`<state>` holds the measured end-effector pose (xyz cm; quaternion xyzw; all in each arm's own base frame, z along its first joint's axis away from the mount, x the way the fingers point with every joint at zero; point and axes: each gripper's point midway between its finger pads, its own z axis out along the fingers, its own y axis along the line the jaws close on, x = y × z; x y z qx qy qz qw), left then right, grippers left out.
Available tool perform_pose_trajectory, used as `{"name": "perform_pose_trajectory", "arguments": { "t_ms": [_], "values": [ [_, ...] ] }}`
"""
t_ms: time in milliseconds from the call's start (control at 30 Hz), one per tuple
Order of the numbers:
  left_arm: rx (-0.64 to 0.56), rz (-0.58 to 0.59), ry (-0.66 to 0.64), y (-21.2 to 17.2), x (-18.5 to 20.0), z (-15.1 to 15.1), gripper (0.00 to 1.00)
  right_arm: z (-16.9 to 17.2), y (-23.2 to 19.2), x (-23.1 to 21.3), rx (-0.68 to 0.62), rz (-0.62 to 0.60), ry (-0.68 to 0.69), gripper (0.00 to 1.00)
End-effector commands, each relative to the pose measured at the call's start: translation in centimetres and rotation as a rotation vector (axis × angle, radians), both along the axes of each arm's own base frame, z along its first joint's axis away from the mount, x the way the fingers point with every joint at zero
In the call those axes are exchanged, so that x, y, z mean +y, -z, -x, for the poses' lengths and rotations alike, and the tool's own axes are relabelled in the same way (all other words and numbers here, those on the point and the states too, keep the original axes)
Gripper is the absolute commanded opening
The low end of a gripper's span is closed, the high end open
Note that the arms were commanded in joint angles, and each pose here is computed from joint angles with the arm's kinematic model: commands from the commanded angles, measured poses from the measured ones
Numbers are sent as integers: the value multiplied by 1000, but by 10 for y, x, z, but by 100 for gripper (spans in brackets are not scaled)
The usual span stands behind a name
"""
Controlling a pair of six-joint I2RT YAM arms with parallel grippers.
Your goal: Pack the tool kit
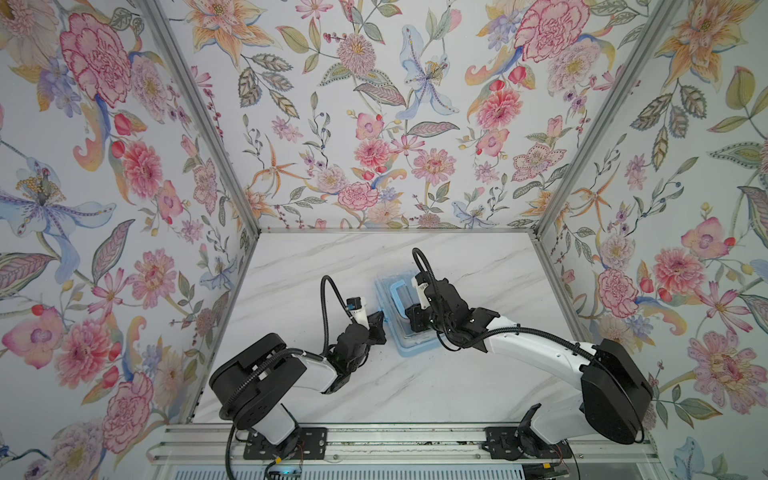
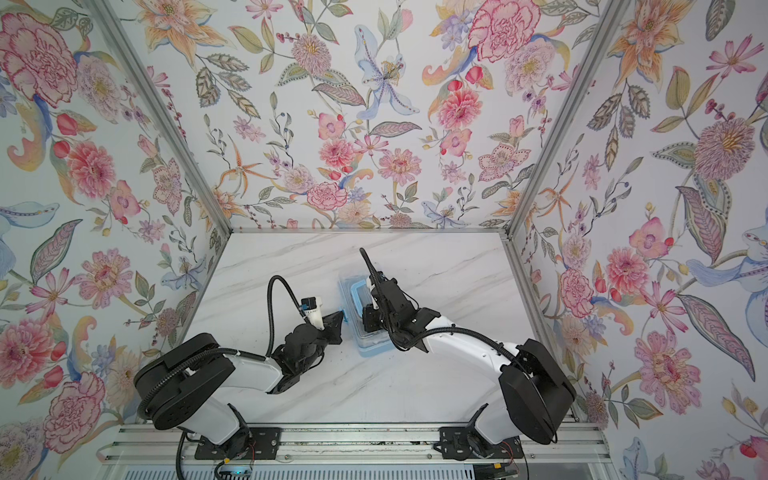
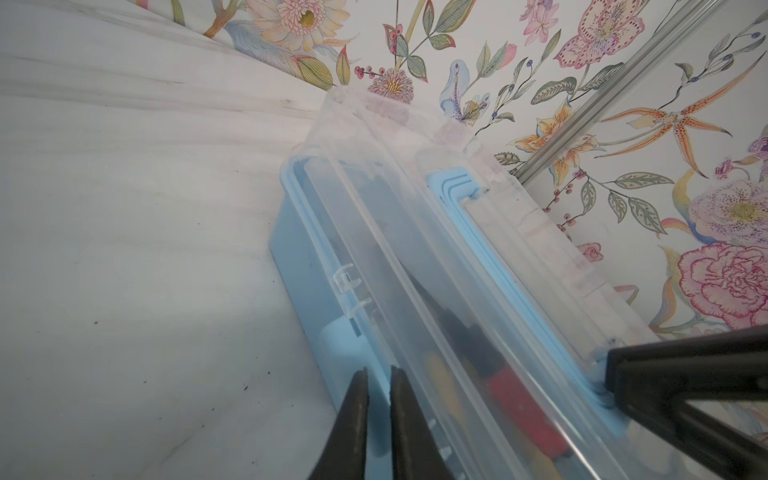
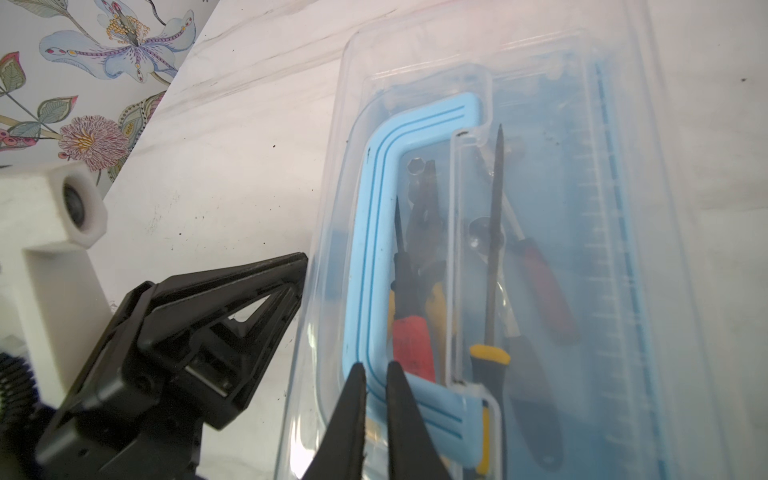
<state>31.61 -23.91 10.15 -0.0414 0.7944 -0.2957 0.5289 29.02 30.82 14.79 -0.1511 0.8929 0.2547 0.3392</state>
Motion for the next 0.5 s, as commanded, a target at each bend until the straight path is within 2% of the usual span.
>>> {"name": "perform_pose_trajectory", "arguments": {
  "t_ms": [0, 233, 267, 333, 367, 400, 433, 467],
  "values": [
    [-36, 43, -2, -18, 6, 0, 0, 7, 16, -11, 49, 44, 21, 14],
    [-32, 18, -15, -20, 17, 4, 0, 5, 15, -11, 47, 47, 18, 13],
    [-20, 12, -13, -18, 18, 4, 6, 6, 16, -11, 52, 46, 16, 13],
    [31, 10, -12, -11, 19, 3, 32, 7, 15, -10, 57, 42, 12, 14],
    [84, 9, -25, -5, 22, 2, 61, 7, 15, -10, 60, 44, 12, 14],
    [142, 5, -15, 1, 22, 1, 83, 7, 12, -10, 59, 44, 13, 14],
    [185, -2, -1, 1, 19, 0, 97, 7, 11, -11, 60, 45, 13, 14],
    [245, -31, 3, 4, 19, -1, 99, 7, 9, -11, 60, 46, 13, 14]
  ]
}}
